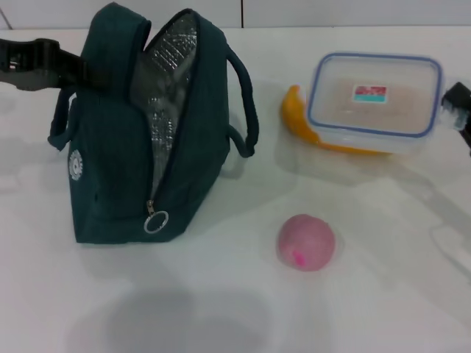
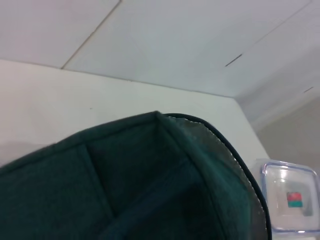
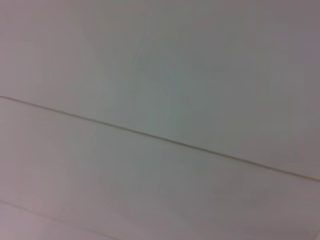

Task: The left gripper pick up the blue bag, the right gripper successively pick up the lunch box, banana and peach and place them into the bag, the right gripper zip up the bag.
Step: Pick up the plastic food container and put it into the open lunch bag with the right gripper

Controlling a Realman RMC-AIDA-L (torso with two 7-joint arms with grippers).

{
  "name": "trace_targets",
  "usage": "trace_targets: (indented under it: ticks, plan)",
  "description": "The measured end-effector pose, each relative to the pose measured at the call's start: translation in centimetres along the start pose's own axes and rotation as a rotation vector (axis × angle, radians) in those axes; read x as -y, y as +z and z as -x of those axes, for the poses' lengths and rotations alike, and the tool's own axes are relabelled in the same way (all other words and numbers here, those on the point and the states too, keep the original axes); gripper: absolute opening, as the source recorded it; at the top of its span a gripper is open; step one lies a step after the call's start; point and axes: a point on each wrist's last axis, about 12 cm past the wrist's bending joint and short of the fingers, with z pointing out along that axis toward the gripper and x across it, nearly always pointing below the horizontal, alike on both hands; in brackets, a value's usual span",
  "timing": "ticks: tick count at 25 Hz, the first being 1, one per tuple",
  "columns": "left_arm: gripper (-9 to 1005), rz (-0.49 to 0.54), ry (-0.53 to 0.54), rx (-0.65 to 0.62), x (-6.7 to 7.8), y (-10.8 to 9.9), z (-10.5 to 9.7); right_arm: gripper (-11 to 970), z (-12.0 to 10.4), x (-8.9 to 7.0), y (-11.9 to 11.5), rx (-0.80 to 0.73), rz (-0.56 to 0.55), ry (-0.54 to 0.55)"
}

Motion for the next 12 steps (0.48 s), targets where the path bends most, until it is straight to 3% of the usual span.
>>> trace_targets:
  ticks: [5,12]
  plan:
    - [35,-0.01,-0.006,0.0,-0.1,0.1,-0.3,96,0.2,-0.3,0.1,0.025,0.032,0.004]
    - [35,-0.033,-0.009,-0.022,0.1,1.1,-0.6,96,0.9,-1.8,3.9,-0.025,0.16,0.013]
